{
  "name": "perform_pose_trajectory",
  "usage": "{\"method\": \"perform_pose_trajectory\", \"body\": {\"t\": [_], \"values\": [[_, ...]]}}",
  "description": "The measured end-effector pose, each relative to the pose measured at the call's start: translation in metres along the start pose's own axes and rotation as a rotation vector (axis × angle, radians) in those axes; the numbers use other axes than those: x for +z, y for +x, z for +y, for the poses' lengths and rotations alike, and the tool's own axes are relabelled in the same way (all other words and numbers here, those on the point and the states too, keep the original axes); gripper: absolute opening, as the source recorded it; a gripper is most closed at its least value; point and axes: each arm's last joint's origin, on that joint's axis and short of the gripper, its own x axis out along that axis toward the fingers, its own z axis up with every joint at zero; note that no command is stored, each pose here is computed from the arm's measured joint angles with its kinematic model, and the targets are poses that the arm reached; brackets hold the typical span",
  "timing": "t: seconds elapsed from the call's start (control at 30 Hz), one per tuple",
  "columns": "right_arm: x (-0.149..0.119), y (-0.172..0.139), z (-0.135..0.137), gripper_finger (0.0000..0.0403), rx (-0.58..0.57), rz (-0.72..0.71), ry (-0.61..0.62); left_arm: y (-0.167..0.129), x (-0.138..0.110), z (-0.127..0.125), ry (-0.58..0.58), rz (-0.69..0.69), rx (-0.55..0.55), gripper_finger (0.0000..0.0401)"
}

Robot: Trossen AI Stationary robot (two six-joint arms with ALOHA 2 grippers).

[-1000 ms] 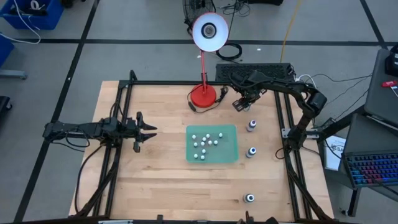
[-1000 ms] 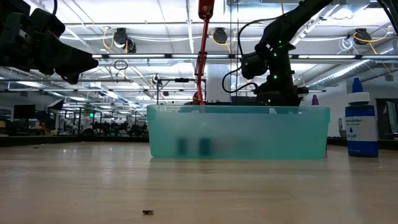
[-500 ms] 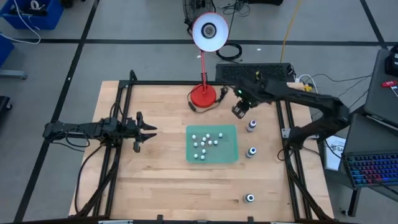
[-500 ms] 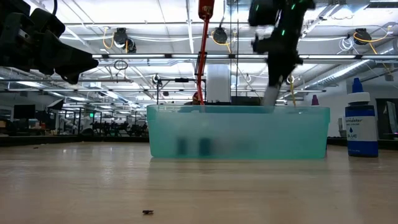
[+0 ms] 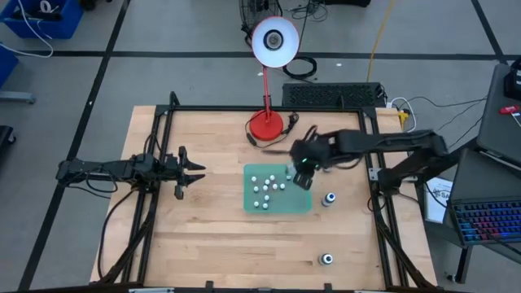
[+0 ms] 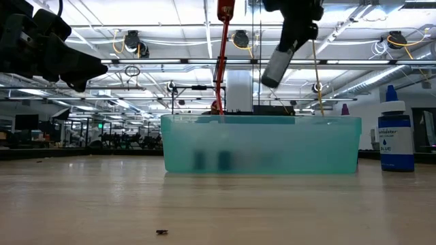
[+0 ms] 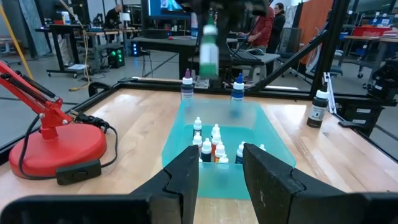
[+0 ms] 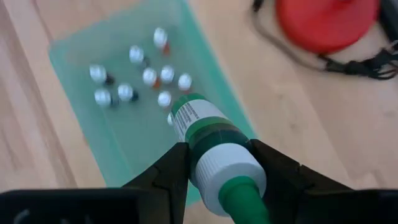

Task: Pick & Place food coloring
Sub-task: Put the big green food coloring bottle into the green bin

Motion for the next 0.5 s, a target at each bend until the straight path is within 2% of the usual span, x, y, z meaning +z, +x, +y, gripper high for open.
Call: {"method": "perform_pose_trajectory", "body": {"t": [0.1, 0.23, 0.5], "values": [[0.000, 0.021, 0.012, 0.0133, -0.048, 0.134, -0.066, 0.000, 0.000, 0.000, 0.000, 0.000, 0.000, 0.0127], [-0.004, 0.050, 0.014, 0.0133, -0.124, 0.290, -0.110, 0.000, 0.000, 0.000, 0.000, 0.000, 0.000, 0.0127], [0.000, 0.094, 0.009, 0.0133, -0.184, 0.388, -0.149, 0.000, 0.000, 0.000, 0.000, 0.001, 0.000, 0.0127]]}}
